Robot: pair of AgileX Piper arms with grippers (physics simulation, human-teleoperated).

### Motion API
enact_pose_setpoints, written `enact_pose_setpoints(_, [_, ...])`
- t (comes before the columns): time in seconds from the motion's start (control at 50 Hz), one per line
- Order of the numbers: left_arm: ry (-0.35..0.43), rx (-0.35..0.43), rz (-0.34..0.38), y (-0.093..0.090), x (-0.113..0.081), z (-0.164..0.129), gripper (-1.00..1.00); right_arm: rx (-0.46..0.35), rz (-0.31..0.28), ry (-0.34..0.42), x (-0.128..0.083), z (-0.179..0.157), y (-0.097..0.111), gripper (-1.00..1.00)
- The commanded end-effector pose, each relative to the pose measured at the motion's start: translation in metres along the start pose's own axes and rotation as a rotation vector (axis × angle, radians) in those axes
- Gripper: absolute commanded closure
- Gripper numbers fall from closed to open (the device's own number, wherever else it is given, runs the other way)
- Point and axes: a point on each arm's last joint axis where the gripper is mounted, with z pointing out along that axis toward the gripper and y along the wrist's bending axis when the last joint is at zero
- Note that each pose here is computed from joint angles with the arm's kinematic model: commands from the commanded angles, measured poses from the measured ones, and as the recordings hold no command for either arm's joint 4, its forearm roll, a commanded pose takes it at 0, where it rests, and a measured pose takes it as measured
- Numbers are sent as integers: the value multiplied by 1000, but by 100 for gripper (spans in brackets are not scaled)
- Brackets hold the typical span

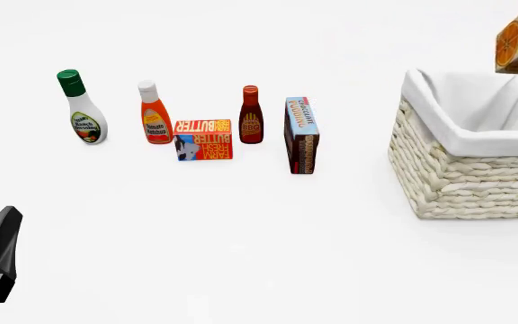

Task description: Pick the orange juice and place it in the basket.

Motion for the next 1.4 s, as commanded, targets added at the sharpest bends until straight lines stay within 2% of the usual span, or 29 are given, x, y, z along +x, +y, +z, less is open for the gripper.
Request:
enact_pose_setpoints(0.02, [0,0,0,0,0,0,-100,19,31,7,3,0,-6,100])
enact_pose_setpoints(0.64, [0,0,0,0,0,0,-100,30,30,56,0,22,-12,100])
enact_pose_setpoints(1.02, [0,0,0,0,0,0,-100,56,54,70,-4,31,-23,100])
enact_pose_setpoints(1.4, [0,0,0,0,0,0,-100,41,77,112,-11,58,-19,100])
